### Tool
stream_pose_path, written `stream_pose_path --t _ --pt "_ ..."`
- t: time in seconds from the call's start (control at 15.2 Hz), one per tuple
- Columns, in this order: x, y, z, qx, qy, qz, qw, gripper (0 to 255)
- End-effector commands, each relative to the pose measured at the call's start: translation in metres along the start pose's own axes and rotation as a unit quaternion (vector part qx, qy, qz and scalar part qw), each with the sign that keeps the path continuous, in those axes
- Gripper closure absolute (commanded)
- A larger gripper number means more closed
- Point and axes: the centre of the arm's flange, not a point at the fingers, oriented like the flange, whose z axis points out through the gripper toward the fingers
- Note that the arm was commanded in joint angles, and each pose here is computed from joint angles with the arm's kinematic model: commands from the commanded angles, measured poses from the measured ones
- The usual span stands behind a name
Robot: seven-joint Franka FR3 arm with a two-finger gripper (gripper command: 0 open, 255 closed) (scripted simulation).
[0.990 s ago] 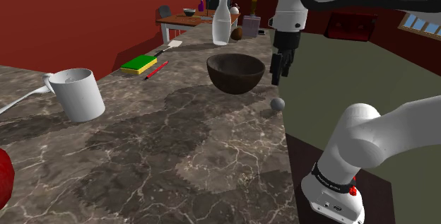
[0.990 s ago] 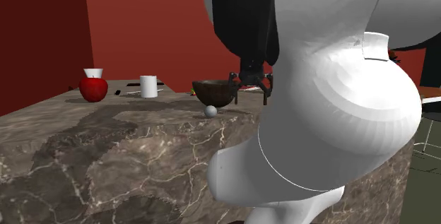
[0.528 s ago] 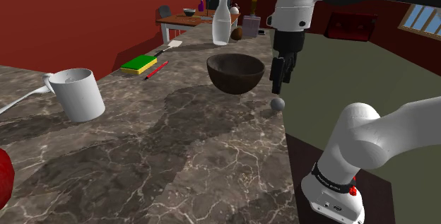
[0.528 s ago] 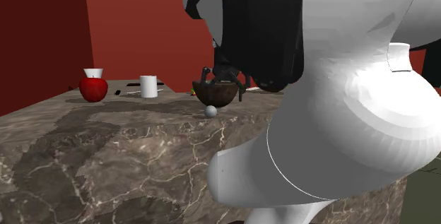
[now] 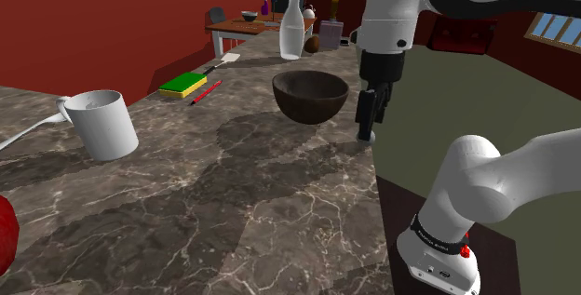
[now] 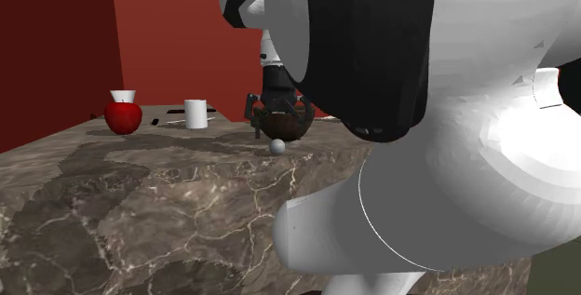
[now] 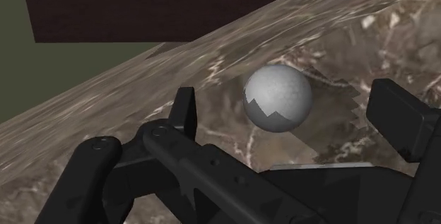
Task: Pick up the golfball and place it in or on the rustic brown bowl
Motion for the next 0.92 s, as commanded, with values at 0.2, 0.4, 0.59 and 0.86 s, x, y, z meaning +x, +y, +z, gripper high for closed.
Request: stream_pose_path --t 0.2,0.4,0.59,0.86 --pt "-0.0001 -0.0004 0.0199 0.0 0.0 0.0 1.0 0" --pt "-0.0001 -0.0004 0.0199 0.0 0.0 0.0 1.0 0" --pt "-0.0001 -0.0005 0.0199 0.0 0.0 0.0 1.0 0" --pt "-0.0001 -0.0005 0.0199 0.0 0.0 0.0 1.0 255"
